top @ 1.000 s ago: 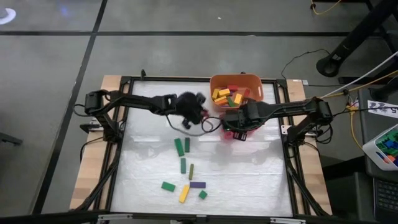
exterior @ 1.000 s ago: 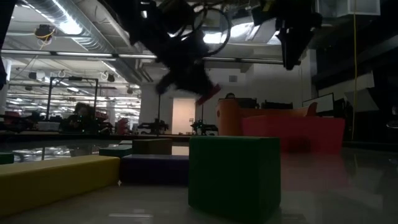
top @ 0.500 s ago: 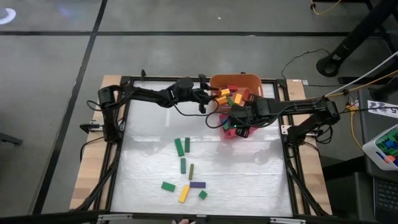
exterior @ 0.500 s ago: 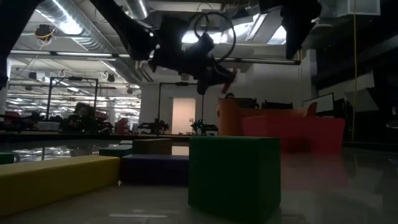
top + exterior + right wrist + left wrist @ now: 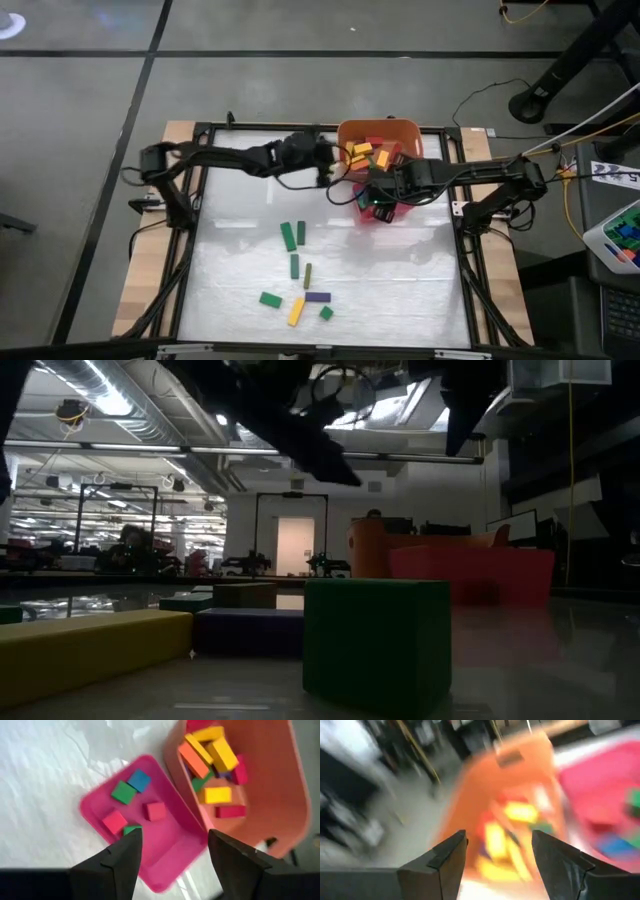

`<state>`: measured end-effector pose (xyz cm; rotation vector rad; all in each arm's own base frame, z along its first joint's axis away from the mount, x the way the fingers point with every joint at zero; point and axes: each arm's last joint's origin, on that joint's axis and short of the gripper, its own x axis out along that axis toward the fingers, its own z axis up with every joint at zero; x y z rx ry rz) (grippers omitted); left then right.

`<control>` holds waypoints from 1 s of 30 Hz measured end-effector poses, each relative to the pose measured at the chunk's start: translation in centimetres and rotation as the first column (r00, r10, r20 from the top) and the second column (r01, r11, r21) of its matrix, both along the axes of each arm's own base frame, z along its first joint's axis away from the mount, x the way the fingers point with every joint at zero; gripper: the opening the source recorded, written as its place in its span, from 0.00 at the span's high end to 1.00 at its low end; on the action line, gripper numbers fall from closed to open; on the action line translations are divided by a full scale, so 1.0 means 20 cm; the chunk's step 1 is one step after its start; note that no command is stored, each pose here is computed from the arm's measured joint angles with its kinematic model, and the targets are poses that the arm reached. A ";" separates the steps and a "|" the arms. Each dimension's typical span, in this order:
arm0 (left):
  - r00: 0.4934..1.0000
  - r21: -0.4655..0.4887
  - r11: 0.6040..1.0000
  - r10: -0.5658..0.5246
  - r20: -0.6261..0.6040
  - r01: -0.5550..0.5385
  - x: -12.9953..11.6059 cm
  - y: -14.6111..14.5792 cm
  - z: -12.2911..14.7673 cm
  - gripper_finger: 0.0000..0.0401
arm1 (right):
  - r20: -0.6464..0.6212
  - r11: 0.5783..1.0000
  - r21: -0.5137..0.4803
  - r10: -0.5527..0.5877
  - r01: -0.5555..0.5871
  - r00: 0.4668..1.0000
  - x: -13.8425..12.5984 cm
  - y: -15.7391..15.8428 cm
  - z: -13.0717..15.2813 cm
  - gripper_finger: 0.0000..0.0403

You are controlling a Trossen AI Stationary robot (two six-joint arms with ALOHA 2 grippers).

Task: Sort blocks by size
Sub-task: Put the green rectangle block into the orange bin

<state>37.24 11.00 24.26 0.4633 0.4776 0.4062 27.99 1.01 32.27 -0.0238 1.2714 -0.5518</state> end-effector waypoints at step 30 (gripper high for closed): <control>0.615 -0.660 0.140 0.543 -0.572 -0.738 -0.34 -0.71 -0.20 0.51 | -0.048 0.997 0.033 0.075 -0.073 0.996 0.01 0.01 -0.17 0.44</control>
